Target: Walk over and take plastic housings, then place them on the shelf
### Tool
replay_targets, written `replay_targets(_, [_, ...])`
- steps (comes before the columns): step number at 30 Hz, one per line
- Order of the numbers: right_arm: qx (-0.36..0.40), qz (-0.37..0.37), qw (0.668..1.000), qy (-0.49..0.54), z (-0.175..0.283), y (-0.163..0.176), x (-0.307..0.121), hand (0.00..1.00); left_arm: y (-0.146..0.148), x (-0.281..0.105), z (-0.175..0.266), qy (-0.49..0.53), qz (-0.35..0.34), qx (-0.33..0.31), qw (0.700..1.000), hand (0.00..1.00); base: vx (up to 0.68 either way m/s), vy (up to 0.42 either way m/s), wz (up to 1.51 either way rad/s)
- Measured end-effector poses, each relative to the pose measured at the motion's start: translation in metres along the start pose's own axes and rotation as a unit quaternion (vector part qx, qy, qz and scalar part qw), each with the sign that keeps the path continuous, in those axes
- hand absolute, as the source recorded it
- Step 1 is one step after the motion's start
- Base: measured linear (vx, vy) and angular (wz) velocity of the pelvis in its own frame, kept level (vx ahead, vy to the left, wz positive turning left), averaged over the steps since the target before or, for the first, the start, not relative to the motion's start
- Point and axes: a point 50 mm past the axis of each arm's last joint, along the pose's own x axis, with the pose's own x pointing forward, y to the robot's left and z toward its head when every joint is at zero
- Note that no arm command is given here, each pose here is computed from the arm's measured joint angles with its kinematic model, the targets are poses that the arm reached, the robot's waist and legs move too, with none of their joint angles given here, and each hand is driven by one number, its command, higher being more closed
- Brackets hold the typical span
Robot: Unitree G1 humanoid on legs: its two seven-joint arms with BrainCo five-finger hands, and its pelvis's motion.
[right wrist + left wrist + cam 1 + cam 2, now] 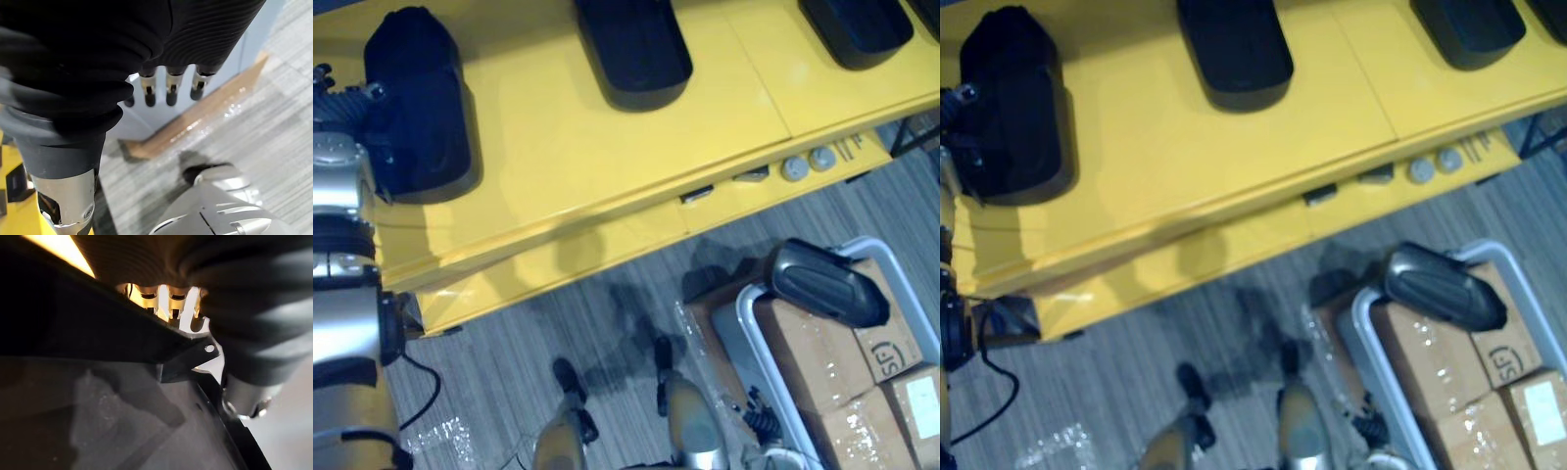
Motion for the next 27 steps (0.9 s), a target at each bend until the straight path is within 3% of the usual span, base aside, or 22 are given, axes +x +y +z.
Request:
replay_targets(12, [-0.004,-0.023,1.0,-0.005,-0.002,-0.001,-0.002,0.0,0.007,-0.006,0.01,-0.072,0.063,-0.045,0.994,0.0,0.0,-0.002,0.07])
replay_targets(15, [-0.018,-0.021,1.0,-0.001,-0.004,-0.002,-0.003,0.0,0.012,-0.012,0.001,-0.087,0.075,-0.076,0.99,0.0,0.03,-0.006,0.13])
replay_targets(18, [-0.031,-0.027,0.999,0.017,-0.013,-0.002,-0.005,0.0,0.01,-0.022,-0.021,-0.098,0.066,-0.059,0.991,0.0,0.05,-0.012,0.16])
replay_targets(27, [-0.035,-0.048,0.997,0.058,-0.031,-0.013,-0.01,0.0,0.003,-0.076,-0.059,-0.171,0.039,-0.142,0.974,0.0,0.0,-0.02,0.23])
